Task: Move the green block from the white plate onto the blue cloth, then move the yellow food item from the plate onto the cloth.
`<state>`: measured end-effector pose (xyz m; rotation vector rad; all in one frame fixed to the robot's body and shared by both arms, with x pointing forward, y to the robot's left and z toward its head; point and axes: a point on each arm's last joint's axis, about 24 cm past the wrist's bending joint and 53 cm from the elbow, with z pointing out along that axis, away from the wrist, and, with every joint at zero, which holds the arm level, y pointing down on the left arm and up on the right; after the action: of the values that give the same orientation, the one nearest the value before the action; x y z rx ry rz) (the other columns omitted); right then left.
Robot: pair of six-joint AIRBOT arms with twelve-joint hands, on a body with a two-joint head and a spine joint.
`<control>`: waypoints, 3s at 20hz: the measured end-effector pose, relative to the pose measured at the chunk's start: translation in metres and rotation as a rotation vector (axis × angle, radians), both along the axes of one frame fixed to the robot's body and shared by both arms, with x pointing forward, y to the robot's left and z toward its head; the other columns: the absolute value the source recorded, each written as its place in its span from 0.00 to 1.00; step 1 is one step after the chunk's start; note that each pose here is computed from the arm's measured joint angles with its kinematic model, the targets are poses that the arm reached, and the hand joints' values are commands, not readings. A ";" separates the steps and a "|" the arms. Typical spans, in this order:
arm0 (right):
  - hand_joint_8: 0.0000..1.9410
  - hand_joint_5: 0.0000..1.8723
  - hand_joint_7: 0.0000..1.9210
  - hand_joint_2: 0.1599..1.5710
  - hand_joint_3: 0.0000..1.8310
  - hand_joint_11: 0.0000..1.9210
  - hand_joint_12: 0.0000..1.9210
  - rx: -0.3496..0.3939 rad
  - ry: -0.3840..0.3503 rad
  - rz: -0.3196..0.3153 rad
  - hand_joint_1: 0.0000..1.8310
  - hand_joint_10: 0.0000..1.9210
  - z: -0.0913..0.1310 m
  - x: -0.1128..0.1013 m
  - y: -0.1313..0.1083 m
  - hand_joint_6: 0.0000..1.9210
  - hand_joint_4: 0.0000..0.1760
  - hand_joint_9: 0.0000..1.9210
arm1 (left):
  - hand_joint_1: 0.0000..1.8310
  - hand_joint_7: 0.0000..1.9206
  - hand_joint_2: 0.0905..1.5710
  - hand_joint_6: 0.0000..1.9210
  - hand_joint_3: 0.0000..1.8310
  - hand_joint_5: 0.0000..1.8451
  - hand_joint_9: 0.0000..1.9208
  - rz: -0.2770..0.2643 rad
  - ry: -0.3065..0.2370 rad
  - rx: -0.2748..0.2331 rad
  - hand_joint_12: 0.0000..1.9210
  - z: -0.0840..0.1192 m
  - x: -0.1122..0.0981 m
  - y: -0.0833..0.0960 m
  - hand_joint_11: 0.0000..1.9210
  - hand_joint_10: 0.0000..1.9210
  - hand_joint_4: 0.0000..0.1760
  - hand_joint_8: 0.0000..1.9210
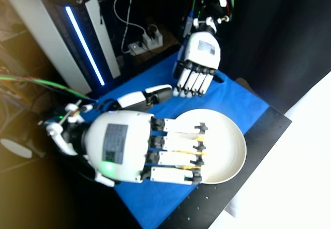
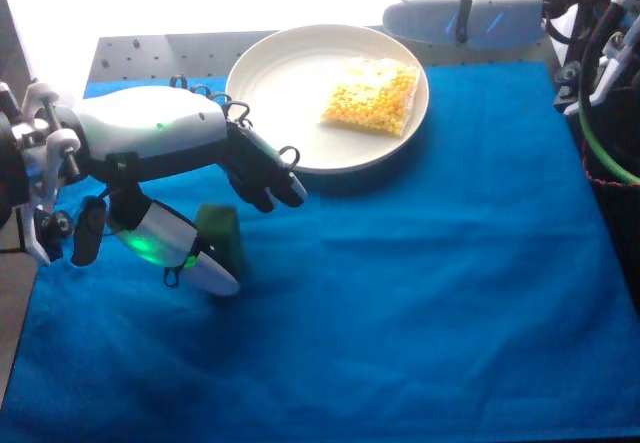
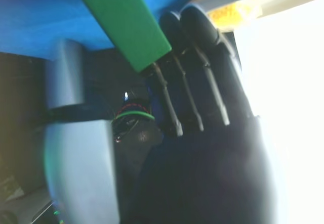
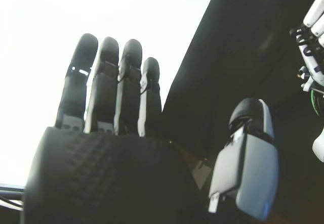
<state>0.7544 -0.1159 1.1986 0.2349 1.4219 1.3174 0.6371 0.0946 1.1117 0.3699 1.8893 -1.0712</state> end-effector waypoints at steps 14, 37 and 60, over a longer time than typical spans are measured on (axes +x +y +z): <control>0.01 0.20 0.24 0.50 0.00 0.03 0.62 -0.148 -0.004 0.020 0.24 0.02 -0.024 0.012 0.016 0.00 0.00 0.26 | 0.42 0.14 0.45 0.00 0.00 0.10 0.15 0.111 -0.148 -0.094 0.24 0.073 0.047 0.029 0.04 0.00 0.99 0.00; 0.00 0.17 0.21 0.54 0.00 0.00 0.70 -0.474 -0.017 0.055 0.27 0.00 -0.058 0.039 0.073 0.00 0.00 0.22 | 0.46 0.16 0.52 0.01 0.01 0.13 0.17 0.338 -0.274 -0.050 0.22 0.137 0.120 0.061 0.08 0.00 0.92 0.01; 0.17 0.10 0.31 0.61 0.00 0.09 0.90 -0.546 0.005 0.098 0.36 0.53 -0.095 0.027 0.087 0.00 0.00 0.20 | 0.45 0.14 0.55 0.00 0.00 0.11 0.15 0.330 -0.265 -0.051 0.27 0.134 0.119 0.056 0.02 0.00 0.94 0.00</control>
<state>0.7814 -0.0289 1.1041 -0.1975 1.7539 0.9569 0.7561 0.1508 1.2452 0.1534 1.6154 -0.8043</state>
